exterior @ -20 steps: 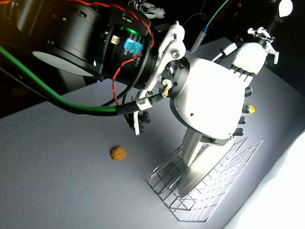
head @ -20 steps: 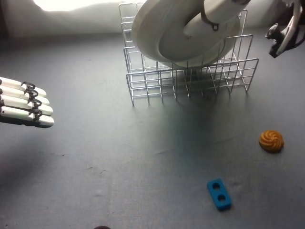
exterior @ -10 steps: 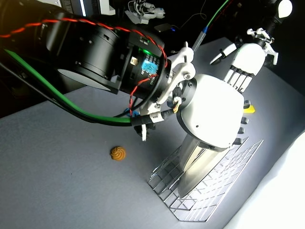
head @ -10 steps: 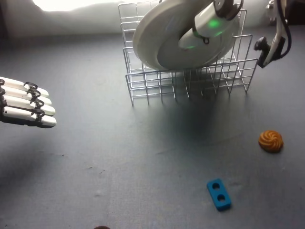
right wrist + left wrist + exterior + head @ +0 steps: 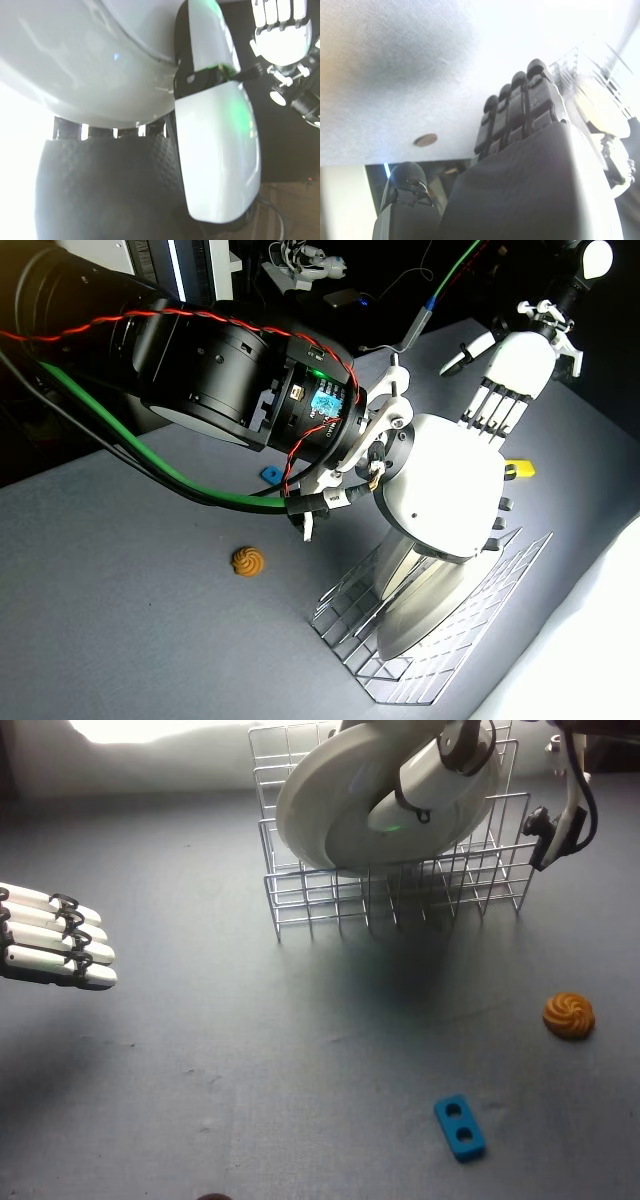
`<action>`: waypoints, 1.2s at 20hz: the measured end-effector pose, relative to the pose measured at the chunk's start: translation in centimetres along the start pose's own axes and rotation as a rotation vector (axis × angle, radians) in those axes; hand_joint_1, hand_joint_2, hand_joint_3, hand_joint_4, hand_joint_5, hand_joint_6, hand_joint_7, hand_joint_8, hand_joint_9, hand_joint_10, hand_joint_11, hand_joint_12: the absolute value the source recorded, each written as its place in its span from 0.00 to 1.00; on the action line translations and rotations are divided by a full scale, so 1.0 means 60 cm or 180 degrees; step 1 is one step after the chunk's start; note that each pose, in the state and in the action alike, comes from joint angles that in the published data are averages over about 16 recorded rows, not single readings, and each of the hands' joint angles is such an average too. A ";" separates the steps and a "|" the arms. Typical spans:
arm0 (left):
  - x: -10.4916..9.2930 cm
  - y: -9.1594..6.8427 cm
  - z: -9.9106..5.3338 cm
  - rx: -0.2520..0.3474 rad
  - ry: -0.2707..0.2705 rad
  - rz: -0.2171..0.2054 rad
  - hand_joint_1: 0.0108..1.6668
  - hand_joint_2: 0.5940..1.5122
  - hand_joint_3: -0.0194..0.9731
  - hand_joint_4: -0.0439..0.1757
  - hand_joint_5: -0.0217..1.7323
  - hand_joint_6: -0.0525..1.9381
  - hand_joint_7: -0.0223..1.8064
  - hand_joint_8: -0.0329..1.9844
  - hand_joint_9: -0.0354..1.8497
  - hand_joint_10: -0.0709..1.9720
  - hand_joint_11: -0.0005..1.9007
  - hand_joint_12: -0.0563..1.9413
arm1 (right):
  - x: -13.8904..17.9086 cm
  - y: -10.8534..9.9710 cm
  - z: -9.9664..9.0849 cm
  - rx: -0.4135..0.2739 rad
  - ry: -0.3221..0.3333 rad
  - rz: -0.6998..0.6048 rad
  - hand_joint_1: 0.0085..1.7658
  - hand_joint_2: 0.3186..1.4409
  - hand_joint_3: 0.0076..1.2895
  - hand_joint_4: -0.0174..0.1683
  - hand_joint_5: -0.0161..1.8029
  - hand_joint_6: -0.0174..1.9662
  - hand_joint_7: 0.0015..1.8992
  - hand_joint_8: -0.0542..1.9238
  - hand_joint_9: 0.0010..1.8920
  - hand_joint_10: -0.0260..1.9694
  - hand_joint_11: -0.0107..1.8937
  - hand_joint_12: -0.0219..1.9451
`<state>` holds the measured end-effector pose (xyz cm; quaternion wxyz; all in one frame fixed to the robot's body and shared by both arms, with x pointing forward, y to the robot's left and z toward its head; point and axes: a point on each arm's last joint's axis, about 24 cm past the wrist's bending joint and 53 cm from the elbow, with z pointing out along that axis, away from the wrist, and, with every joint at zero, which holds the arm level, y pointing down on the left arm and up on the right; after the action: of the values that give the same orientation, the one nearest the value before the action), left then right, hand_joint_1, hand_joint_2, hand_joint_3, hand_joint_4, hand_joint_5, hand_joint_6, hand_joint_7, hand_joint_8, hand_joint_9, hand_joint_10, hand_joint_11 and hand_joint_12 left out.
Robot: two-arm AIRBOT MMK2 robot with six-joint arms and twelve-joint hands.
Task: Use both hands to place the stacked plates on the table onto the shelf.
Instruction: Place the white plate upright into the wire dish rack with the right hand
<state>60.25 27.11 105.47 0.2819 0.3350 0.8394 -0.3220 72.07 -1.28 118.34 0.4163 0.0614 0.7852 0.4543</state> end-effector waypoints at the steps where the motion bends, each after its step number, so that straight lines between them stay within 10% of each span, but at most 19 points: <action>1: 0.000 0.000 0.000 0.0000 0.0001 0.0001 0.00 0.56 0.03 0.21 0.02 0.03 0.02 0.01 0.03 0.04 0.01 0.03 | 0.001 -0.002 0.000 0.0004 0.0000 -0.0005 0.73 0.60 0.01 0.05 0.55 0.42 0.58 0.48 0.65 0.31 0.50 0.63; 24: 0.003 0.000 0.001 0.0000 0.0021 0.0011 0.00 0.57 0.03 0.21 0.02 0.03 0.02 0.02 0.03 0.04 0.01 0.03 | 0.011 -0.036 0.004 0.0115 0.0002 -0.0074 0.74 0.60 0.01 0.05 0.54 0.41 0.57 0.47 0.61 0.42 0.50 0.62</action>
<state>60.18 27.13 105.31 0.2796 0.3376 0.8398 -0.3204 72.43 -2.08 116.22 0.4201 0.0598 0.7941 0.4352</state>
